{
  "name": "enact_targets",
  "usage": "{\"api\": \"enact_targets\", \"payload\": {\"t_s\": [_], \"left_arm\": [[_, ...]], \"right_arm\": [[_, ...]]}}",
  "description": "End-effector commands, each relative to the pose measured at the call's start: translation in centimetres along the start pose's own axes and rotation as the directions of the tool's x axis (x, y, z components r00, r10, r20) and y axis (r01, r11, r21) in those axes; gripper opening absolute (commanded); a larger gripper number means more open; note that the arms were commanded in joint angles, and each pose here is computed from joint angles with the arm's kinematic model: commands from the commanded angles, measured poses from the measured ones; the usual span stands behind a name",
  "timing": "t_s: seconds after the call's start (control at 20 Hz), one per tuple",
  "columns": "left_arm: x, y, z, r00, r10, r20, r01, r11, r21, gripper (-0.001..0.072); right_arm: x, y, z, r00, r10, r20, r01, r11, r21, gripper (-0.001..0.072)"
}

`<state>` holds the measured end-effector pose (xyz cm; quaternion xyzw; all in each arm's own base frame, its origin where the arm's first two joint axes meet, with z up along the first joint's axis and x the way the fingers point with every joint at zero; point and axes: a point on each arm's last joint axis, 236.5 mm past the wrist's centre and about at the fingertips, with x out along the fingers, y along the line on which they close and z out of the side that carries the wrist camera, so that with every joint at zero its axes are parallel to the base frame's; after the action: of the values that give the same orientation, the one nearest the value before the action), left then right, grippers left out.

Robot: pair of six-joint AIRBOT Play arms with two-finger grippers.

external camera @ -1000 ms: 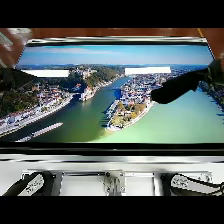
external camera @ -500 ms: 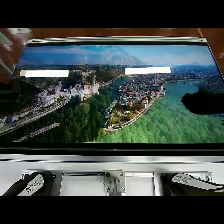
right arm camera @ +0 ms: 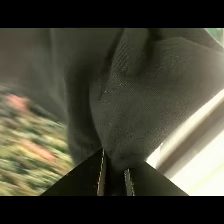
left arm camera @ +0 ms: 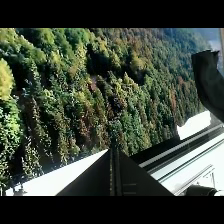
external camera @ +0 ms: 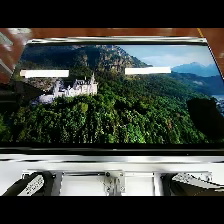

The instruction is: Fold the shirts.

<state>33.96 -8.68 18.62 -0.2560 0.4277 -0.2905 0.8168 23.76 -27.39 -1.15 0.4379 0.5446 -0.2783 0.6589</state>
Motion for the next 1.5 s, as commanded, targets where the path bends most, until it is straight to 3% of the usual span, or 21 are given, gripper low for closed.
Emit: {"api": "enact_targets", "payload": {"t_s": [0.0,0.3,0.75,0.8,0.9,0.95,1.1,1.3,1.4,1.45], "left_arm": [[0.2,0.2,-0.2,1.0,0.009,-0.013,-0.009,1.0,0.003,0.0044],[0.5,0.6,-0.2,1.0,0.007,-0.022,-0.007,1.0,-0.007,0.0045],[0.7,0.8,-0.2,1.0,0.006,-0.027,-0.006,1.0,-0.014,0.0045],[0.7,0.8,-0.3,1.0,0.006,-0.027,-0.006,1.0,-0.014,0.0045],[0.7,0.8,-0.2,1.0,0.006,-0.027,-0.006,1.0,-0.014,0.0045],[0.7,0.8,-0.3,1.0,0.006,-0.027,-0.006,1.0,-0.014,0.0045],[0.7,0.8,-0.2,1.0,0.006,-0.027,-0.006,1.0,-0.01,0.0045],[0.7,0.8,-0.2,1.0,0.005,-0.026,-0.006,1.0,-0.018,0.0044],[0.7,1.1,0.3,1.0,0.021,-0.004,-0.021,1.0,-0.016,0.0044],[0.9,1.7,0.8,0.999,0.05,0.017,-0.049,0.999,-0.006,0.0043]], "right_arm": [[3.1,-3.8,-4.3,0.984,-0.106,-0.143,0.112,0.993,0.029,0.0068],[4.7,-7.6,-6.1,0.954,-0.24,-0.18,0.245,0.97,0.001,0.0068],[6.5,-8.1,-9.3,0.935,-0.234,-0.267,0.257,0.965,0.054,0.0077],[6.4,-8.4,-9.3,0.933,-0.243,-0.267,0.267,0.962,0.057,0.0106],[6.1,-8.6,-10.0,0.921,-0.254,-0.296,0.28,0.959,0.047,0.0416],[5.9,-8.6,-10.6,0.912,-0.254,-0.322,0.277,0.96,0.028,0.0463],[3.0,-9.8,-12.0,0.858,-0.325,-0.397,0.346,0.938,-0.021,0.0463],[-5.5,-10.8,-8.1,0.86,-0.467,-0.206,0.476,0.879,-0.006,0.0463],[-10.5,-8.5,-3.5,0.892,-0.449,0.058,0.446,0.893,0.052,0.0463],[-13.1,-5.4,-0.5,0.898,-0.371,0.238,0.368,0.928,0.056,0.0462]]}}
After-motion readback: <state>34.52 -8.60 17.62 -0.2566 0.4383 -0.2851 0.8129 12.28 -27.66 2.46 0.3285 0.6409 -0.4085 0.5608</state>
